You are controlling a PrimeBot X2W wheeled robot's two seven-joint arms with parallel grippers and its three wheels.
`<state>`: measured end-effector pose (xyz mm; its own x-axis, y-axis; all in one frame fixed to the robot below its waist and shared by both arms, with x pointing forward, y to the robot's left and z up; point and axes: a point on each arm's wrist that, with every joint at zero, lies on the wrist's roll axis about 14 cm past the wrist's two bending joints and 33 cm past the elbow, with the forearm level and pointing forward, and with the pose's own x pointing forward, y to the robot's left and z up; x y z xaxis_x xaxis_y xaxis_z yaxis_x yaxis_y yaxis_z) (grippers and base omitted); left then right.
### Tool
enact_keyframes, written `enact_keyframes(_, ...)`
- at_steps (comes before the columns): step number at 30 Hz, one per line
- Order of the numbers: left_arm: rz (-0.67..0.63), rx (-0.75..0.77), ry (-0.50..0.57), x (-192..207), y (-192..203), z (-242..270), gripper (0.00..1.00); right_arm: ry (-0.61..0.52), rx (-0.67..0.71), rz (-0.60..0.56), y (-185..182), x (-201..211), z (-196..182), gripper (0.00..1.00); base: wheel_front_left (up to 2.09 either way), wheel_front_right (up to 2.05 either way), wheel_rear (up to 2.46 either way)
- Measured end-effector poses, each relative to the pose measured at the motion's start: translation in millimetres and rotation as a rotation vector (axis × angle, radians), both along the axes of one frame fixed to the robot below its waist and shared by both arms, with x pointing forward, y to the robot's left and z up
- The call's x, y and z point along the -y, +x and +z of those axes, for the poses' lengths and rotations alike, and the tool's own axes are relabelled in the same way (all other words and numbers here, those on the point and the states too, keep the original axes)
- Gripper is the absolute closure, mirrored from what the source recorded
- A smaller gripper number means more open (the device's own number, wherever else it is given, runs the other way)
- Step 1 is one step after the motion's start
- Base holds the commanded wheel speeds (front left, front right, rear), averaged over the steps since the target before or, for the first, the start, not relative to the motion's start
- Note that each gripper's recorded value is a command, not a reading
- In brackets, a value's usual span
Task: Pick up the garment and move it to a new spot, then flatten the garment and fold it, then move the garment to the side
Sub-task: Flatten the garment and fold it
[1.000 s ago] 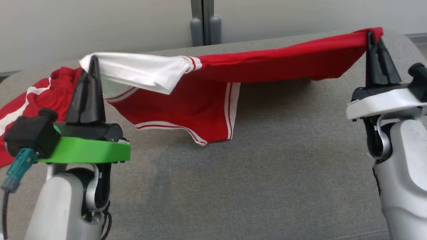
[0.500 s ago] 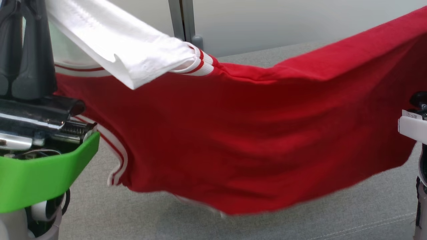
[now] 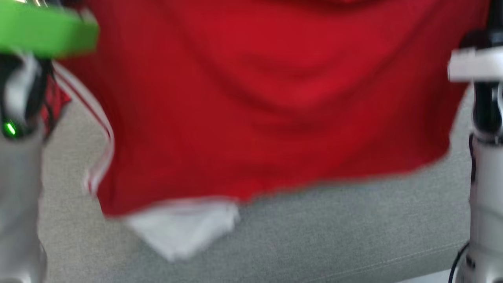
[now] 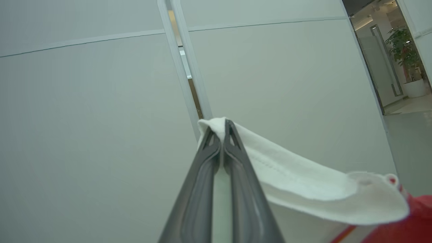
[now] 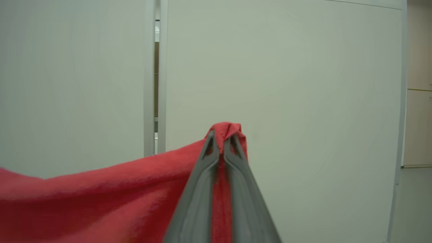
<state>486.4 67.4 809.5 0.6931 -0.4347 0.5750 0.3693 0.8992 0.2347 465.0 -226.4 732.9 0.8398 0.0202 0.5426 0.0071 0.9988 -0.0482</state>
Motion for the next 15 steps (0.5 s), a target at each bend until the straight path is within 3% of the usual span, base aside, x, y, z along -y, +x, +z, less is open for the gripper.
enact_keyframes(4,0.074,0.070,0.001,-7,53,29,1.00,-0.034,0.051,0.008,58,-10,21,1.00,0.00,0.00,0.00)
enact_keyframes(7,0.115,0.078,-0.056,-14,90,35,1.00,-0.067,0.028,0.009,100,-20,18,1.00,0.00,0.00,0.00)
enact_keyframes(10,0.128,0.053,-0.052,-10,123,17,1.00,-0.117,-0.050,0.011,140,-31,-6,1.00,0.00,0.00,0.00)
enact_keyframes(15,0.122,-0.075,-0.074,-7,173,-57,1.00,-0.144,-0.197,0.011,191,-40,-70,1.00,0.00,0.00,0.00)
